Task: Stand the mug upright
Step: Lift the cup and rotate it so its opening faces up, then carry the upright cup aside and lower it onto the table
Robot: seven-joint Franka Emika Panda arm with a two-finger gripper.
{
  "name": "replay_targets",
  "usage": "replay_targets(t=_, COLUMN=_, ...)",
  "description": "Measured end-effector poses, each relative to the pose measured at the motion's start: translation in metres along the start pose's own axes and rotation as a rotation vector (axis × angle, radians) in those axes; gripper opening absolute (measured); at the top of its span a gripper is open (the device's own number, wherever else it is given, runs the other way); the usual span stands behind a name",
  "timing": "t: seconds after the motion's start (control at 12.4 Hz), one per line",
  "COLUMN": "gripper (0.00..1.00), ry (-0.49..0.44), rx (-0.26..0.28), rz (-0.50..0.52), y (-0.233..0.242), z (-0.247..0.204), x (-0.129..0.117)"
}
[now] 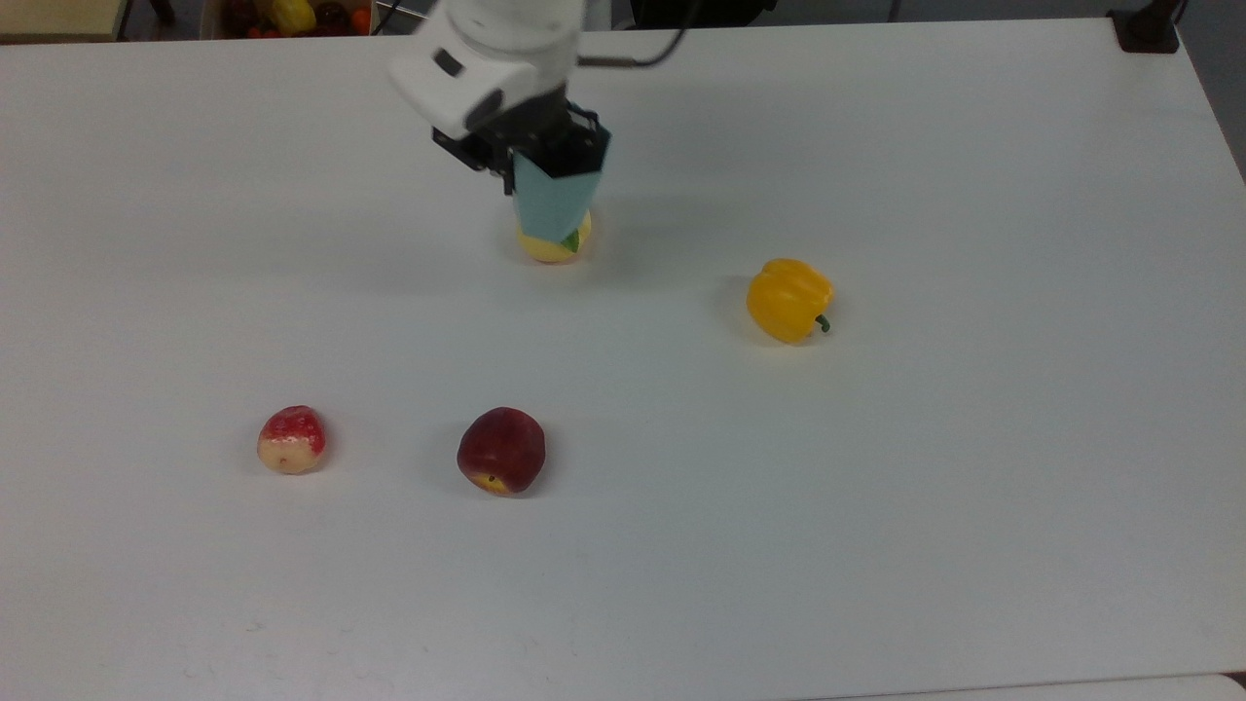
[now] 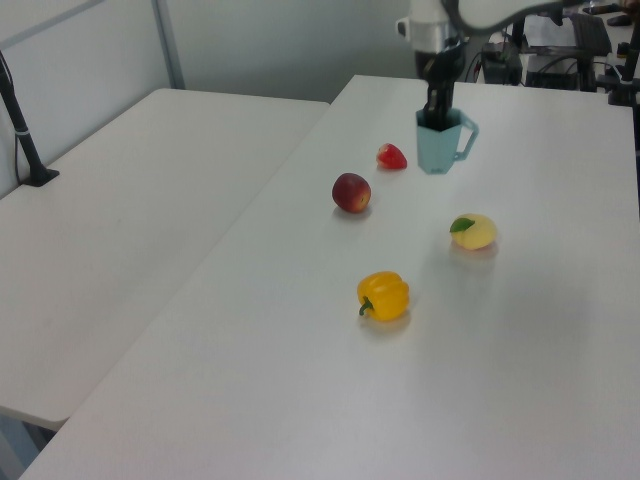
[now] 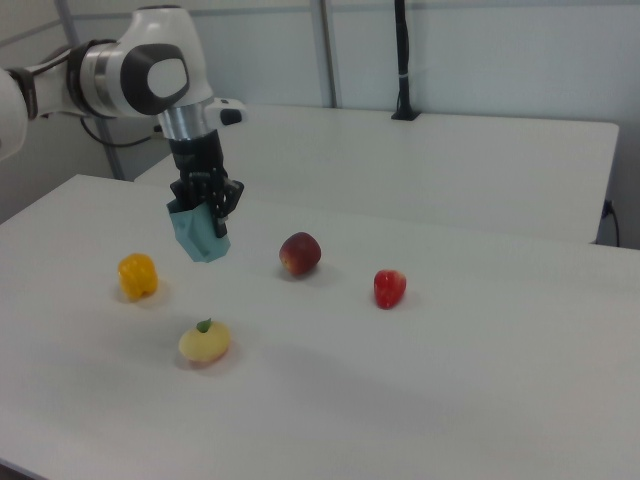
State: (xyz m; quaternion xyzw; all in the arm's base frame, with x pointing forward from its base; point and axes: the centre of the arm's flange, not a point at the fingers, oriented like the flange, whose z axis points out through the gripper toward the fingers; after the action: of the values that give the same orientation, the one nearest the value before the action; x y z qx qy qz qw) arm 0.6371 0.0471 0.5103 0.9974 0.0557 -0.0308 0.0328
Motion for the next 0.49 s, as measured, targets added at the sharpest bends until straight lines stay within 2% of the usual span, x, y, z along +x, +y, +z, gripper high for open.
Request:
replay_targets(t=0.16, gripper=0.11, ry=0.004, rx=0.081, rz=-0.038, y=0.041, z=-0.005, x=-0.016)
replay_targets(t=0.24, gripper=0.11, ry=0.014, rx=0.118, rz=-0.042, y=0.077, z=-0.006, x=-0.028)
replay_targets(t=0.49, gripper=0.11, ry=-0.001, rx=0.144, rz=-0.032, y=0.173, z=0.011, x=-0.069)
